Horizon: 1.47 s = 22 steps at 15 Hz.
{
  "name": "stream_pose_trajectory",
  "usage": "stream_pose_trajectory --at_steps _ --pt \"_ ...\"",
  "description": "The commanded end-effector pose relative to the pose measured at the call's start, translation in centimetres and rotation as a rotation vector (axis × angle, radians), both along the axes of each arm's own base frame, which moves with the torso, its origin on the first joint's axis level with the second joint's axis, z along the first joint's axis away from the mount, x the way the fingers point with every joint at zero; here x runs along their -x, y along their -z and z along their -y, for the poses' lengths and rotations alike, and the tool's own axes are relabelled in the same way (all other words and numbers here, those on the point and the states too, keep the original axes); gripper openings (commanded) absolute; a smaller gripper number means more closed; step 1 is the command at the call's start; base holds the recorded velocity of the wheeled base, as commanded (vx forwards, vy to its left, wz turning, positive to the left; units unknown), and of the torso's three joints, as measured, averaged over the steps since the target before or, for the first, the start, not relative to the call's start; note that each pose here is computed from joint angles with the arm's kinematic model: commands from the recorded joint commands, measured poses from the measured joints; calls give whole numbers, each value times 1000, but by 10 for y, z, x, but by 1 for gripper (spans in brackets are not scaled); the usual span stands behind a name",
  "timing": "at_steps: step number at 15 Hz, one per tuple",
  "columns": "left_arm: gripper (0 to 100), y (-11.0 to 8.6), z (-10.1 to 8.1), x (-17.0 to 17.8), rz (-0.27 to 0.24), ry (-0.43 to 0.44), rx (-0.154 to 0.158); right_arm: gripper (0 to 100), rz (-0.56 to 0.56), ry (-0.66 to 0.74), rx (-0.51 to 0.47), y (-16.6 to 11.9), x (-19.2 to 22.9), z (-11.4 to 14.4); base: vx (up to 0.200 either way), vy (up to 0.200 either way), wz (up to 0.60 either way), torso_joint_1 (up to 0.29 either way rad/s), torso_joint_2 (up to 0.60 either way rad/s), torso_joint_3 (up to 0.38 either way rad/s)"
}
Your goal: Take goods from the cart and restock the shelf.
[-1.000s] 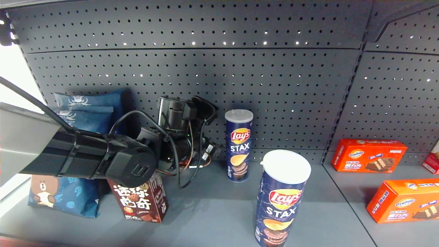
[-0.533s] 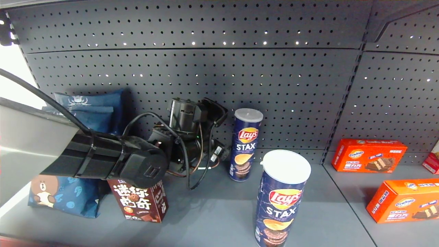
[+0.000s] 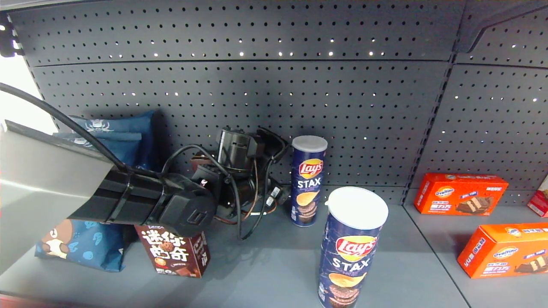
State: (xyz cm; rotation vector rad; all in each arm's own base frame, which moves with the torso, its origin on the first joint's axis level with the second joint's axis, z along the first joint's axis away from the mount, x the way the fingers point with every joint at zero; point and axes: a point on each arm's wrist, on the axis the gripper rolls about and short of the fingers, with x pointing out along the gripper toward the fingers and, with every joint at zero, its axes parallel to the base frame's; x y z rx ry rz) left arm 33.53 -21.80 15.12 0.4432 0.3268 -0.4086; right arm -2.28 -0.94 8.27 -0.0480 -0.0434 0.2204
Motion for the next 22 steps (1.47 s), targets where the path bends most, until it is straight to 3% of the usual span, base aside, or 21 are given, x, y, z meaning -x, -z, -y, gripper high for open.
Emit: stream_pose_trajectory --at_steps 1,6,11,16,22 --pt "100 0 -2 1 -3 -3 -2 100 -1 1 1 0 0 0 0 0 0 0 0 0" --pt "100 -3 -15 18 -18 -8 -16 100 0 -1 3 0 0 0 0 0 0 0 0 0" --pt "100 0 -4 24 -24 28 -18 100 0 -1 3 0 0 0 0 0 0 0 0 0" --pt "100 15 1 17 -52 26 -40 100 -1 1 0 0 0 0 0 0 0 0 0 0" --pt "100 21 13 1 -42 25 -32 100 -1 1 -2 0 0 0 0 0 0 0 0 0"
